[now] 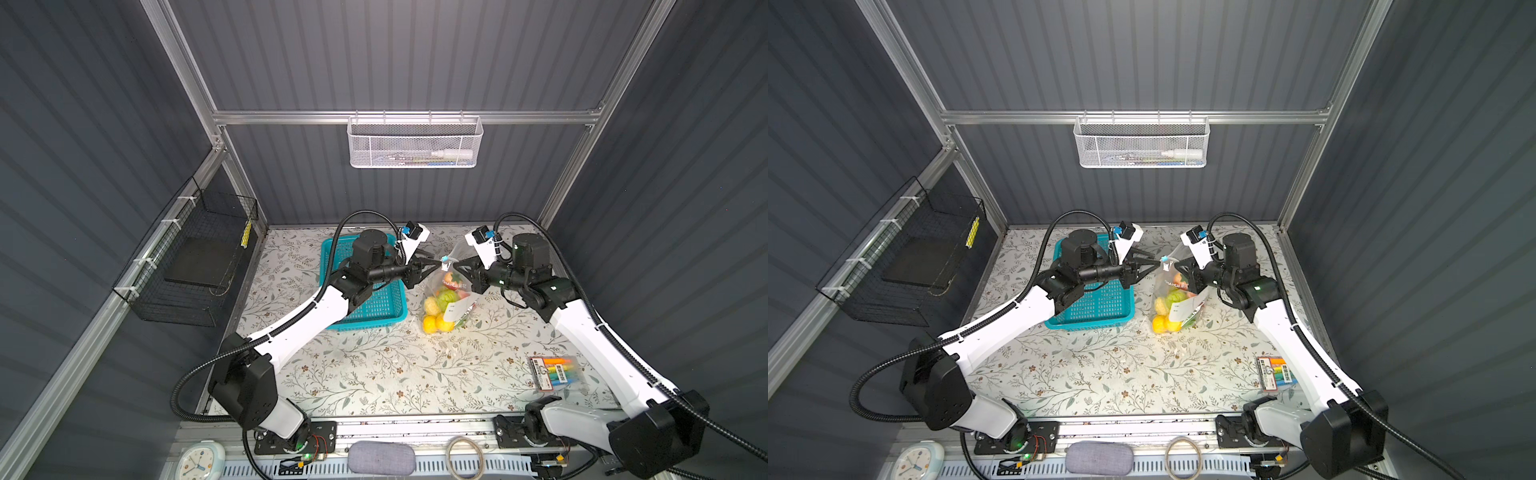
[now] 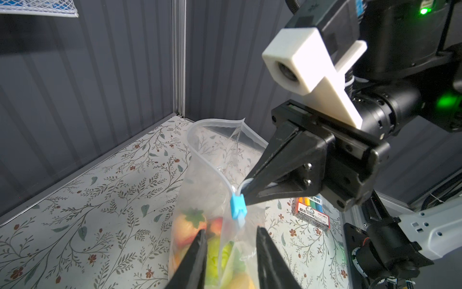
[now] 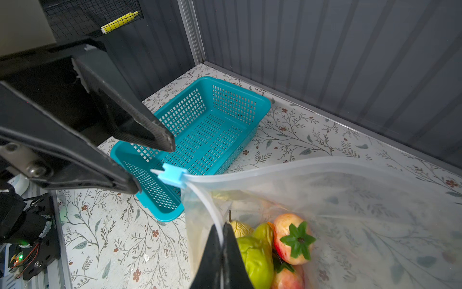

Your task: Place the food in the zip-top bag and seal the zipper

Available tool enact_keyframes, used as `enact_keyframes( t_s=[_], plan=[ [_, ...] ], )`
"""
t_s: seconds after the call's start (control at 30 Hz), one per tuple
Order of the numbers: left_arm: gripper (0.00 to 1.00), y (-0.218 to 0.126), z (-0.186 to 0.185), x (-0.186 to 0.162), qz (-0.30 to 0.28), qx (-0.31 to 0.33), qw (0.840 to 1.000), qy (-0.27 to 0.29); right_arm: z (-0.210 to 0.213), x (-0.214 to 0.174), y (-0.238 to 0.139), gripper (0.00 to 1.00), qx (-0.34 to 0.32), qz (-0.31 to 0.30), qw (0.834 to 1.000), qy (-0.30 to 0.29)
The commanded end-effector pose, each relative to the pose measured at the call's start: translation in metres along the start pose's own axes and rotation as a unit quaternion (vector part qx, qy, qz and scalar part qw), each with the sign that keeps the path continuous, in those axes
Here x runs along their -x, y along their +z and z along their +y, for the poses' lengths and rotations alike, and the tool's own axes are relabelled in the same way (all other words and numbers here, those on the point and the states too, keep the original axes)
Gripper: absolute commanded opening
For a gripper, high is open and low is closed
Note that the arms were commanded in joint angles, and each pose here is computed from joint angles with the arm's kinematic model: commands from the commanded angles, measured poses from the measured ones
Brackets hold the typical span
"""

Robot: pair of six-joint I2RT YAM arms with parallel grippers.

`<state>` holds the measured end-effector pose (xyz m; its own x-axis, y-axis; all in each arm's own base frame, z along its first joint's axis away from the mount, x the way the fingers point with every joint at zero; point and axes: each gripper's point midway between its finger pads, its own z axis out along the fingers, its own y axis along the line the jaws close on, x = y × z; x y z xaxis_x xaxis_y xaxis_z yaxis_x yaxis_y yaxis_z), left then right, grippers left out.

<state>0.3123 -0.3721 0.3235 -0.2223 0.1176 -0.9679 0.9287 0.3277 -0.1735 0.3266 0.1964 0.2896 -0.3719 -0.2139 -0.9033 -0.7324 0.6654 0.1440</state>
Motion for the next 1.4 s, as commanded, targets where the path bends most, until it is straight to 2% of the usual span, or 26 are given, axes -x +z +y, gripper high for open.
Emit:
enact_keyframes(
  t_s=[0.0,0.13,0.47,0.53,0.7,1.03,1.13,1.37],
  plan=[
    [0.29,0.004,-0.004,0.009,-0.007,-0.018,1.0,0.006,0.001,0.005,-0.002,0.0,0.0,0.0,1.0,0.003],
    [0.05,0.005,-0.001,0.009,-0.007,-0.009,1.0,0.008,0.001,0.006,-0.002,0.0,0.002,0.0,1.0,0.003],
    [0.21,0.006,0.0,0.013,-0.013,-0.006,1.0,0.012,0.002,0.006,0.0,0.0,0.008,0.004,1.0,0.006],
    [0.22,0.007,0.001,0.012,-0.011,-0.009,1.0,0.009,0.003,0.005,-0.001,0.0,0.009,0.004,1.0,0.007],
    [0.16,0.009,-0.001,0.014,-0.012,-0.014,1.0,0.009,0.003,0.004,0.001,0.0,0.012,0.008,1.0,0.01],
    [0.16,0.015,-0.001,0.011,-0.003,-0.028,1.0,0.0,0.004,0.003,0.002,0.0,0.018,0.009,1.0,0.012],
    [0.01,0.016,-0.001,0.01,-0.001,-0.029,1.0,0.0,0.004,0.003,0.002,0.0,0.016,0.01,1.0,0.011],
    [0.0,0.012,0.005,0.014,-0.005,-0.004,1.0,0.017,0.004,0.007,-0.003,0.0,0.009,0.004,1.0,0.021]
  ],
)
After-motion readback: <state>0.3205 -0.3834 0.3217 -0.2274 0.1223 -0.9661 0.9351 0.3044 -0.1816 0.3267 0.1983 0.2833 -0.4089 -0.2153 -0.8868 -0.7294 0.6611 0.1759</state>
